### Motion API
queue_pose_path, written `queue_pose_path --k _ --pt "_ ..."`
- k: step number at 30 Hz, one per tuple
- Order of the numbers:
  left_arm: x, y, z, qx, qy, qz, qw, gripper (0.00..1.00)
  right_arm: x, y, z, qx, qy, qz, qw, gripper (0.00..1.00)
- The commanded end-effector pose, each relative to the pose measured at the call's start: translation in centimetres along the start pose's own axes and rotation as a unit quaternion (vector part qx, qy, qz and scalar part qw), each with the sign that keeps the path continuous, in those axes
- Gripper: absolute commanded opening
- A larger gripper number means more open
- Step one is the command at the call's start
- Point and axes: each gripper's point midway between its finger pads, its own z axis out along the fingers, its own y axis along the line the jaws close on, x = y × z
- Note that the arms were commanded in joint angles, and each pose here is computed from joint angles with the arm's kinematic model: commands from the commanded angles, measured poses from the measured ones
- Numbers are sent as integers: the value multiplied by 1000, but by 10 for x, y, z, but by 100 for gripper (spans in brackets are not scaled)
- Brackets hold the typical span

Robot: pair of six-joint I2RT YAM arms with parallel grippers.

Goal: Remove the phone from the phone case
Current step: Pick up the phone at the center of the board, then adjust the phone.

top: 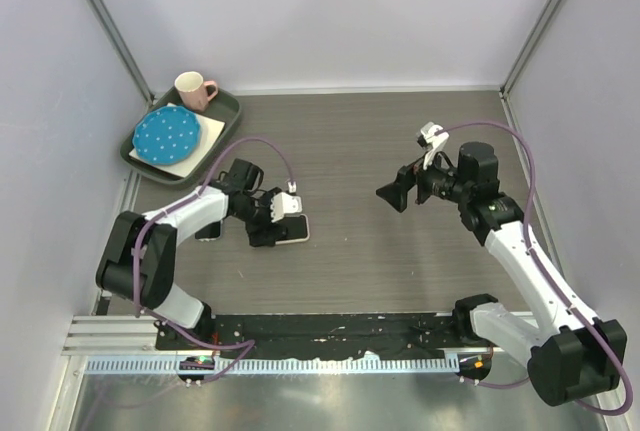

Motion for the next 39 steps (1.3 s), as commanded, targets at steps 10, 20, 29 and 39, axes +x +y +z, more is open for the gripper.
queue_pose_path --k 10,20,29,39 --pt "-80 6 -13 -53 -107 80 990 0 13 28 14 -87 1 28 996 100" --pt "-135 5 -38 -82 -166 116 976 0 26 36 29 -109 22 74 991 100" --pt "-156 -6 -34 -71 -168 106 977 0 44 54 42 -157 52 111 980 99" --pt "-180 -4 -47 -71 -189 83 976 0 49 60 49 -176 59 141 973 95"
